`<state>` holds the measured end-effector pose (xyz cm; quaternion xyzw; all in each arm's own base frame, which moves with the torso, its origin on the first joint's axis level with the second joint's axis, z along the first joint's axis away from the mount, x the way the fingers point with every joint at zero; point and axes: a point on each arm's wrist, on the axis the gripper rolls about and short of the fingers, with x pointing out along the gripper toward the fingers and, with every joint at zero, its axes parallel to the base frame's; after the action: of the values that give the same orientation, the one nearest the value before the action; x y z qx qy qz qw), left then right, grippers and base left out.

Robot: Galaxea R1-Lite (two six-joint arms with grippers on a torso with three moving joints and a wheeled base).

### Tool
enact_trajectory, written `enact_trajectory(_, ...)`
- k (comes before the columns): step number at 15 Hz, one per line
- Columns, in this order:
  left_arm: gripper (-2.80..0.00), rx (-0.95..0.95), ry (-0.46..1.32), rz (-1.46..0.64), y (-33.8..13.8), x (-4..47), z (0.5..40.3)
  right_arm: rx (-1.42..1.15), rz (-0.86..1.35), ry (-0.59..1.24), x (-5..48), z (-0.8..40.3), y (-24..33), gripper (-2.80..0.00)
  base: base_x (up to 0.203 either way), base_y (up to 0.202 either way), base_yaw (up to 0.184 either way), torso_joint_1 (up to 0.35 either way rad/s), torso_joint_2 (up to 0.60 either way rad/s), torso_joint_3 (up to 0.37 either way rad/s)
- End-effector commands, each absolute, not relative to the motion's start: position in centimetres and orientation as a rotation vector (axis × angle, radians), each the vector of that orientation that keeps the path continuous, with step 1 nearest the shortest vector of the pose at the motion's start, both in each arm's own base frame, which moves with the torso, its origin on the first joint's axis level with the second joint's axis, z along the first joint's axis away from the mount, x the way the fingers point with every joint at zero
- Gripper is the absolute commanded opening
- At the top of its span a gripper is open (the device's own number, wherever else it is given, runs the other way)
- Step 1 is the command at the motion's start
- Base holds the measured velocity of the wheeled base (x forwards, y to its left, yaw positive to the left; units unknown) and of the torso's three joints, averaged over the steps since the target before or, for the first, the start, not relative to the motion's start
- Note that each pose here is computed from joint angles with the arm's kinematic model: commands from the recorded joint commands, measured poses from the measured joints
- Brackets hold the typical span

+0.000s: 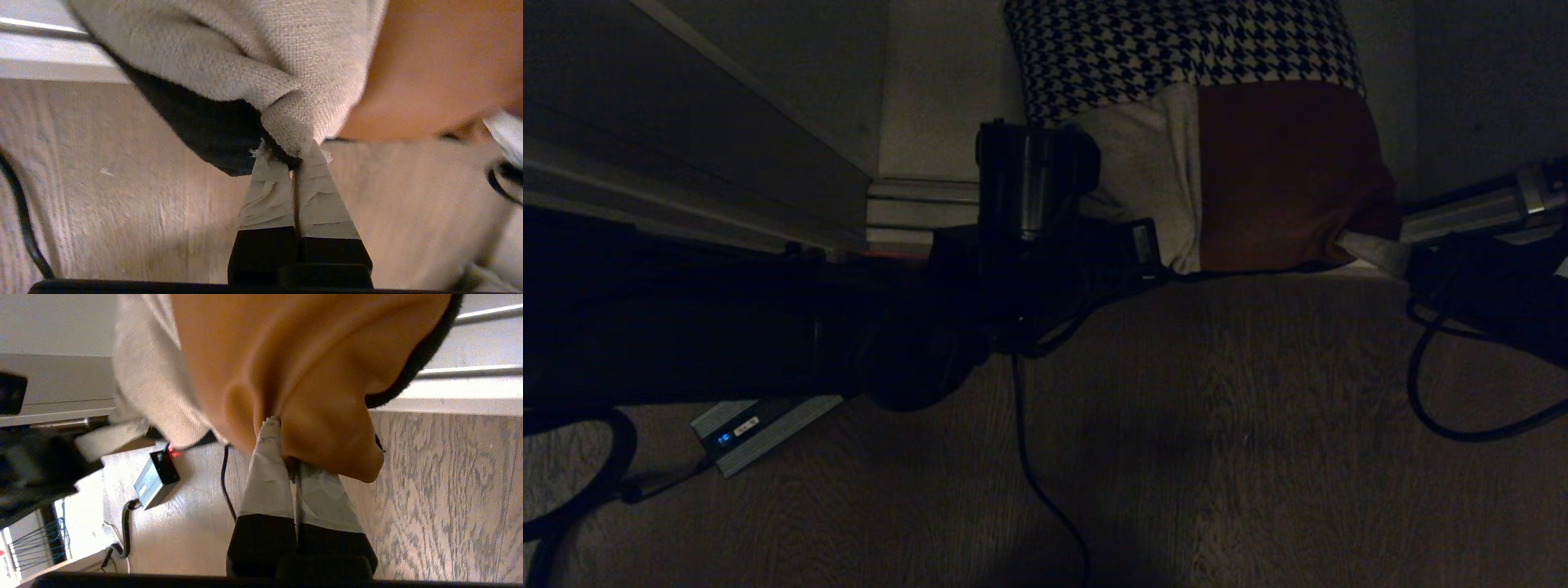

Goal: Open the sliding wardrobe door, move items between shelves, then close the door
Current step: Place the pillow on the higher shelf

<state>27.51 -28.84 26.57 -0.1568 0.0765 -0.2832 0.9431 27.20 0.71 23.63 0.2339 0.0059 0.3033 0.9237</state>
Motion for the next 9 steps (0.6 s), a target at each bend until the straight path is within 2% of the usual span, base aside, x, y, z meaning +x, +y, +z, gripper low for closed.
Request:
enact_trajectory(1, -2.8, -0.321, 0.153, -0.561, -29.0, 28.0, 26.3, 0.482, 0.634, 0.015, 26.5, 23.6, 1.0, -2.8, 0.0, 0.0, 0.0, 0.0, 0.0, 0.0)
enact_trajectory(5, -2.8, -0.284, 0.192, -0.531, -29.4, 28.4, 24.9, 0.494, 0.66, 0.054, 25.5, 22.7, 1.9, -2.8, 0.0, 0.0, 0.0, 0.0, 0.0, 0.0)
enact_trajectory(9, -2.8, -0.291, 0.168, -0.508, -28.8, 29.0, 25.4, 0.487, 0.694, 0.081, 24.7, 22.0, 3.0, -2.8, 0.0, 0.0, 0.0, 0.0, 0.0, 0.0)
